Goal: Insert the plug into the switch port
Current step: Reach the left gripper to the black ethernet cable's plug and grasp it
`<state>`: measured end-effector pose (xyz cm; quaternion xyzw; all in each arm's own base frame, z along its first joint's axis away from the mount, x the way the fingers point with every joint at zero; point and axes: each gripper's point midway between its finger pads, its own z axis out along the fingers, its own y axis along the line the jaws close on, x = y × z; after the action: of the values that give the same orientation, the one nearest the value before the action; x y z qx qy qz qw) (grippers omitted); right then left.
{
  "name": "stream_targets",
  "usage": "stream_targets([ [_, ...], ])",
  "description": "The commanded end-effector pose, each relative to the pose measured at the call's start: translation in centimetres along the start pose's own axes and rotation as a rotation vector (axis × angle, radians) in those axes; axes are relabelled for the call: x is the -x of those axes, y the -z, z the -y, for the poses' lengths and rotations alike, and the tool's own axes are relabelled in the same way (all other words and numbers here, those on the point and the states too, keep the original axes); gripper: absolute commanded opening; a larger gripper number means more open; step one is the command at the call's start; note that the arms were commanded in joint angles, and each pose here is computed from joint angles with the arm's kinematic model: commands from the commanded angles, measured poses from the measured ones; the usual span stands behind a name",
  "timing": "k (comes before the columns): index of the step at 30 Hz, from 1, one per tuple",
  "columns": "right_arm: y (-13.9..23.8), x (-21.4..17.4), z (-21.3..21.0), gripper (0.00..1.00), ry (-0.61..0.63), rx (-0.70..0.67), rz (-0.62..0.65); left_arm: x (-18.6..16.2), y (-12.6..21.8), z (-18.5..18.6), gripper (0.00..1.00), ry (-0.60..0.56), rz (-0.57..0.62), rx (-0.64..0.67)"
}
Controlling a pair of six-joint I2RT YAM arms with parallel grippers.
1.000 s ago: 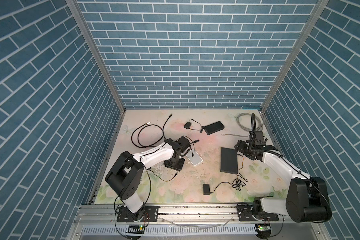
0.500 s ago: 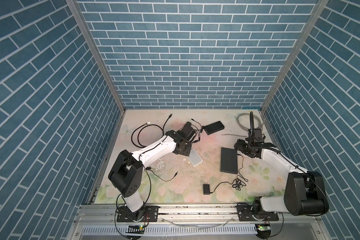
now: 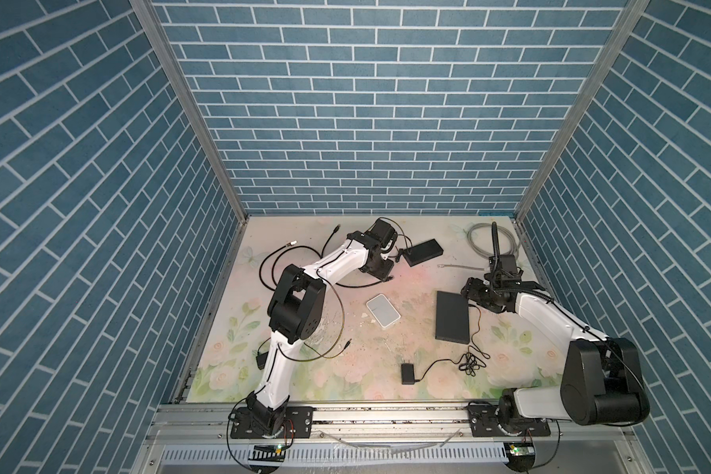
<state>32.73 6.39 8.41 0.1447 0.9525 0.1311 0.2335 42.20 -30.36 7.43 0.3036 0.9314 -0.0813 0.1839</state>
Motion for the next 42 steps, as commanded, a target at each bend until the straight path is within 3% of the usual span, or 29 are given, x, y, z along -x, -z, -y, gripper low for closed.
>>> stream_targets([
  [1, 1.5, 1.0, -0.6, 0.74, 0.025, 0.005, 0.022, -1.8, -0.9, 1.4, 0.54, -0.140, -0.084, -0.082],
  [8, 1.9, 0.6, -0.3, 0.73, 0.018, -0.009, 0.015, -3.6, -2.6, 0.4, 0.53, -0.275, -0.222, -0.094],
  [12, 2.3, 0.5, -0.2, 0.73, 0.016, -0.017, 0.015, -3.7, -3.9, -0.6, 0.50, -0.303, -0.244, -0.053],
  [15, 2.5, 0.5, -0.3, 0.73, 0.014, -0.013, 0.016, -3.4, -4.6, -0.6, 0.40, -0.329, -0.245, -0.058],
  [19, 3.0, 0.8, -1.2, 0.69, 0.010, 0.024, 0.017, -3.5, -5.0, 0.0, 0.19, -0.362, -0.245, -0.109],
  [24, 3.3, 1.2, -4.9, 0.64, -0.013, 0.201, 0.004, -1.9, -4.6, 1.2, 0.03, -0.440, -0.140, -0.165],
  [32, 0.6, 1.0, -13.5, 0.61, -0.106, 0.488, -0.058, 0.6, 0.2, 6.1, 0.02, -0.650, 0.015, -0.277],
  [39, -1.8, 1.6, -15.2, 0.52, -0.238, 0.622, -0.065, 0.3, 1.4, 8.8, 0.03, -0.772, 0.109, -0.353],
  [42, -2.5, 1.6, -15.8, 0.42, -0.252, 0.666, -0.082, 0.5, 1.8, 9.5, 0.03, -0.816, 0.147, -0.354],
])
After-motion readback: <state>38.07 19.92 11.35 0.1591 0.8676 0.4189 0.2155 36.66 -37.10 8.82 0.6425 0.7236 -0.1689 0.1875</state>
